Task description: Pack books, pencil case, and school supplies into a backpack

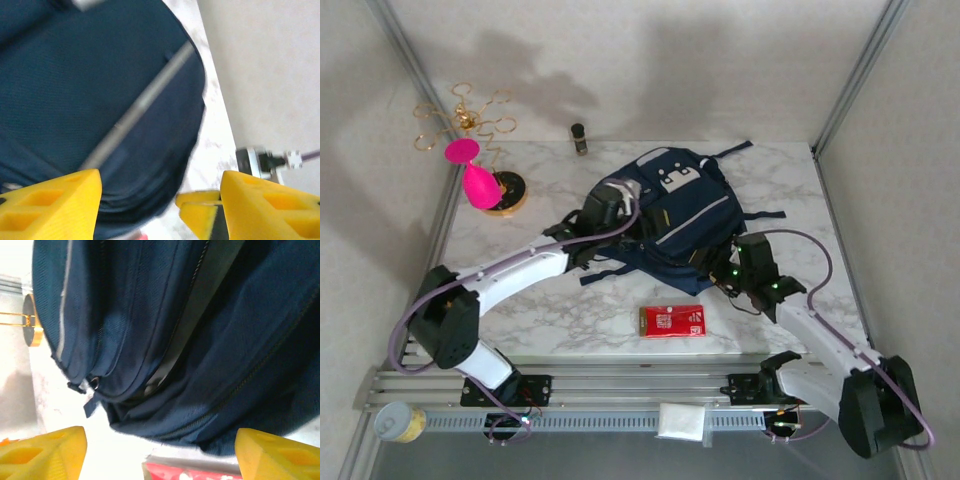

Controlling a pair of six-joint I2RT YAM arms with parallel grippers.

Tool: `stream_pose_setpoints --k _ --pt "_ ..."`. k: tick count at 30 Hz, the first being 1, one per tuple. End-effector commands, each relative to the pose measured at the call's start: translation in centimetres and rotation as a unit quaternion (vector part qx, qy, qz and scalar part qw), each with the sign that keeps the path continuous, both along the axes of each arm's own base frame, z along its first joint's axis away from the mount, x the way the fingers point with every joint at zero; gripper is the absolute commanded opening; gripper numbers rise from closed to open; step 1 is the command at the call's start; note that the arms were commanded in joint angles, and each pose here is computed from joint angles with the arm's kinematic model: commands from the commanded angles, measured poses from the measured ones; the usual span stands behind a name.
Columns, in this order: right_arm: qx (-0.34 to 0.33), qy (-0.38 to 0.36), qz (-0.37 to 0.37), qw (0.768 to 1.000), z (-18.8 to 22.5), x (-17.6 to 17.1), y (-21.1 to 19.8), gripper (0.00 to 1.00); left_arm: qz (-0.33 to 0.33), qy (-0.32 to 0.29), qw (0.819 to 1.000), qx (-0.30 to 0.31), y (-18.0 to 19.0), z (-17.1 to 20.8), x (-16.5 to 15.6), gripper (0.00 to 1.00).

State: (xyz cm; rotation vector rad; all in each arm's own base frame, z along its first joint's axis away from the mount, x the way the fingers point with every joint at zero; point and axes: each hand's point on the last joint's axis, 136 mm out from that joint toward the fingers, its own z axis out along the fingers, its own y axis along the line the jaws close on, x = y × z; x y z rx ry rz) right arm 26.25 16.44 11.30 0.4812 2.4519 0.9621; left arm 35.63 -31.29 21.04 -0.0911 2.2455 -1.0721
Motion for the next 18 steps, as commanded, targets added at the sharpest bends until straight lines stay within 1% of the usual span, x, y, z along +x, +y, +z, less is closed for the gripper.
stream_pose_setpoints --k 1,2,5,7,8,10,12,14,16,18 --pt "-0.003 -0.047 0.015 0.999 2.0 2.9 0.6 0.75 0.117 0.04 0.992 0.021 5.8 -4.8 2.8 0.66" --pt "-0.003 -0.058 0.022 0.998 2.3 3.7 0.6 0.74 0.133 0.049 0.989 0.03 6.9 -6.2 3.5 0.67" --pt "-0.012 -0.089 0.028 0.996 3.0 5.8 -0.4 0.73 0.139 0.075 0.986 0.055 7.8 -9.9 5.4 0.68" --pt "-0.028 -0.1 0.02 0.994 3.2 7.5 -1.9 0.72 0.121 0.084 0.988 0.051 6.8 -11.4 6.1 0.68" --pt "-0.024 -0.111 0.025 0.993 3.5 8.5 -2.3 0.72 0.12 0.086 0.988 0.047 6.4 -11.8 6.3 0.68" --pt "-0.017 -0.13 0.044 0.99 4.2 10.1 -2.6 0.72 0.111 0.083 0.99 0.024 5.3 -11.8 6.4 0.68" --pt "-0.046 -0.145 0.059 0.987 4.7 11.7 -2.9 0.72 0.11 0.08 0.991 0.009 4.5 -11.7 6.4 0.68" --pt "-0.079 -0.14 0.06 0.985 5.0 12.4 -3.5 0.73 0.114 0.079 0.99 -0.007 4.0 -11.5 6.5 0.68" --pt "-0.114 -0.123 0.029 0.985 5.7 12.1 -5.0 0.76 0.106 0.075 0.991 -0.031 3.1 -10.7 6.5 0.68" --pt "-0.134 -0.114 -0.001 0.984 6.7 10.7 -6.1 0.78 0.102 0.072 0.991 -0.042 3.0 -10.0 6.3 0.68"
